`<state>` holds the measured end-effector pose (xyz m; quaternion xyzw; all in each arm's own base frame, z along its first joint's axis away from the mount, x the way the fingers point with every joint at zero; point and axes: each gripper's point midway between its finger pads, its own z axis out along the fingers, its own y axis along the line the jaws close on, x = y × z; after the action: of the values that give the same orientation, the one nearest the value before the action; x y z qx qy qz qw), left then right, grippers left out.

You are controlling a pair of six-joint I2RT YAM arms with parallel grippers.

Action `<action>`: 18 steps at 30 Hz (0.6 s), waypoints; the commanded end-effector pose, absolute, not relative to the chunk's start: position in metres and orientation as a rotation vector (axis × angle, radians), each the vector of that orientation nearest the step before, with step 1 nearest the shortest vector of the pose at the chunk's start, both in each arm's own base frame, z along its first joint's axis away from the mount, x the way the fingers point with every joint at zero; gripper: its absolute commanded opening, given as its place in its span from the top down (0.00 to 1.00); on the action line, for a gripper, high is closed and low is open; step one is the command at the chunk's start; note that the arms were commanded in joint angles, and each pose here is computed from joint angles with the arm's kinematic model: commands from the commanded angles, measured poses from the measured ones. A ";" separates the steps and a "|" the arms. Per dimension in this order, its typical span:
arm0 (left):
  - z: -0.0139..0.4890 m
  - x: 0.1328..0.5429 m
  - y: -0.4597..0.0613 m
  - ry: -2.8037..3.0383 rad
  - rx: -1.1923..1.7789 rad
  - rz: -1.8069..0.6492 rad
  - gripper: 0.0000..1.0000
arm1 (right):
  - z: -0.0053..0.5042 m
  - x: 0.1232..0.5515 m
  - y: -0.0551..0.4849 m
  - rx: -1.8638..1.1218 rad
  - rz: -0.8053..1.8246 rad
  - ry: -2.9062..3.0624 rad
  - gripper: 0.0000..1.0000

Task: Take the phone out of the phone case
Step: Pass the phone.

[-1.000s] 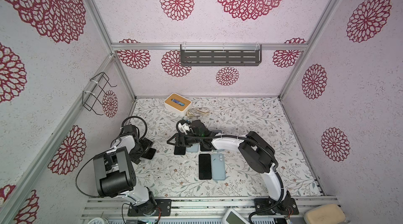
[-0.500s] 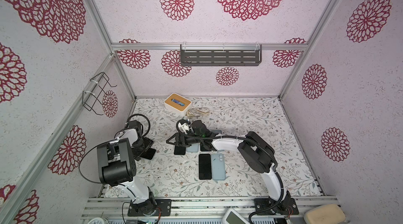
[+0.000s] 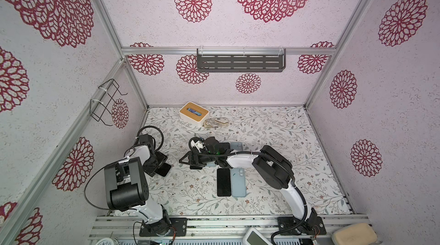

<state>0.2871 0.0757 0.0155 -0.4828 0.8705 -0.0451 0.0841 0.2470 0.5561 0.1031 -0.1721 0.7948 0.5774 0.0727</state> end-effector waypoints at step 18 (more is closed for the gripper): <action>0.024 0.278 0.016 2.601 -1.322 -0.632 0.38 | 0.054 0.250 0.591 -0.322 1.501 2.506 0.21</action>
<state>0.2804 0.0272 0.0243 -0.4533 0.8687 -0.1807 0.0852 0.2397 0.5936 0.0707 -0.1352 0.8297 0.5341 0.0899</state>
